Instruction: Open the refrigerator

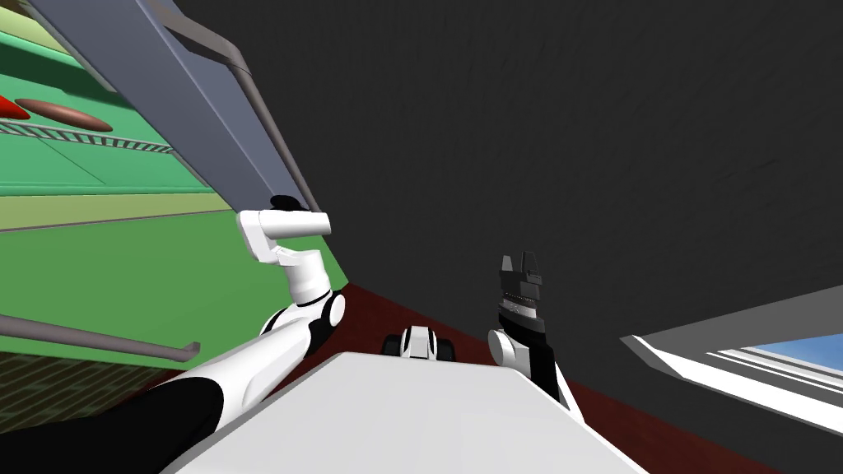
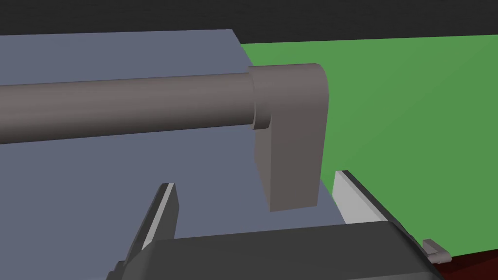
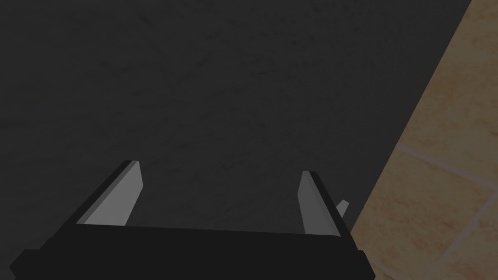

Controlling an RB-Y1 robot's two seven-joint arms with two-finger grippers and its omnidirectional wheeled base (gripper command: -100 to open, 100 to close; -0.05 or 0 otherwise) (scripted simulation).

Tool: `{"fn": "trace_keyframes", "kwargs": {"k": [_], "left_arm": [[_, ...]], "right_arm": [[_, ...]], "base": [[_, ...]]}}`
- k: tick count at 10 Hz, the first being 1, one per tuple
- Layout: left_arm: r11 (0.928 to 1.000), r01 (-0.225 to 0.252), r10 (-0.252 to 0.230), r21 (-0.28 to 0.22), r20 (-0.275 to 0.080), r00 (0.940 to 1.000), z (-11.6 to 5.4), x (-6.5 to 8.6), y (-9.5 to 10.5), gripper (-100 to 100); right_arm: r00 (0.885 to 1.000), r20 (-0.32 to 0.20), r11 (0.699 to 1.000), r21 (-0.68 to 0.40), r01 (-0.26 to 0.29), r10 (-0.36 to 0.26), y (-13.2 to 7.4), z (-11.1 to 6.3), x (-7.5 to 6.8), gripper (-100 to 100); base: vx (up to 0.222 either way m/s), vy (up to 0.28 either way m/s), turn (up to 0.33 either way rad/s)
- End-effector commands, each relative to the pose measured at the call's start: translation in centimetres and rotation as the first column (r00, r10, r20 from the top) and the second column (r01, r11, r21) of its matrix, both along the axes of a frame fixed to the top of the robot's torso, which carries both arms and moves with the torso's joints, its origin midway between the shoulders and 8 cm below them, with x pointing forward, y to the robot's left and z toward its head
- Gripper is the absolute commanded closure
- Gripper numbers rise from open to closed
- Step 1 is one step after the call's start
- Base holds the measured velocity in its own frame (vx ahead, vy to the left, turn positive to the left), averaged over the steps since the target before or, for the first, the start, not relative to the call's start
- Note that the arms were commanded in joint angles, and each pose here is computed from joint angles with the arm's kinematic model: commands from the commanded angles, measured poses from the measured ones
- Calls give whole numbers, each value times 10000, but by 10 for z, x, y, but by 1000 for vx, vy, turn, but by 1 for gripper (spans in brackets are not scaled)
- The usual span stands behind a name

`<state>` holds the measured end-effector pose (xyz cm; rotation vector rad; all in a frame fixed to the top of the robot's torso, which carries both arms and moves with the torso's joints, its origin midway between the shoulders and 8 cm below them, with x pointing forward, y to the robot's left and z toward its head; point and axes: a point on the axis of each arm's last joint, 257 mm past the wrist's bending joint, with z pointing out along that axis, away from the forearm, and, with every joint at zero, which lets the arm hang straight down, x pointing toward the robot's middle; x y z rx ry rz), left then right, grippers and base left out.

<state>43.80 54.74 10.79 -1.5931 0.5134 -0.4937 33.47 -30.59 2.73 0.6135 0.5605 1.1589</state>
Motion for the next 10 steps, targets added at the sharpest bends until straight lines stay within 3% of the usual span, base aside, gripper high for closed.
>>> {"fn": "trace_keyframes", "kwargs": {"k": [1, 4, 5, 6, 10], "left_arm": [[9999, -141, 141, 50, 40, 9999, 17, -10, 0, -100], [9997, -240, 239, 32, 46, 9997, 32, -20, -2, -100], [9997, -197, 193, -173, -208, 9996, 14, -14, -2, -100], [9996, -201, 195, -212, -262, 9995, 13, -14, -2, 0], [9995, -195, 187, -243, -295, 9994, 11, -14, -2, 0]], "right_arm": [[10000, 0, 10000, 0, 0, 0, 0, 0, 0, 0], [10000, 0, 10000, 0, 0, 0, 0, 0, 0, 0], [10000, 0, 10000, 0, 0, 0, 0, 0, 0, 0], [10000, 0, 10000, 0, 0, 0, 0, 0, 0, 0], [10000, 0, 10000, 0, 0, 0, 0, 0, 0, 0]], "base": [[5, 24, -22], [3, 15, -35], [0, 0, 0], [-5, -5, 2], [0, 0, 0]]}}
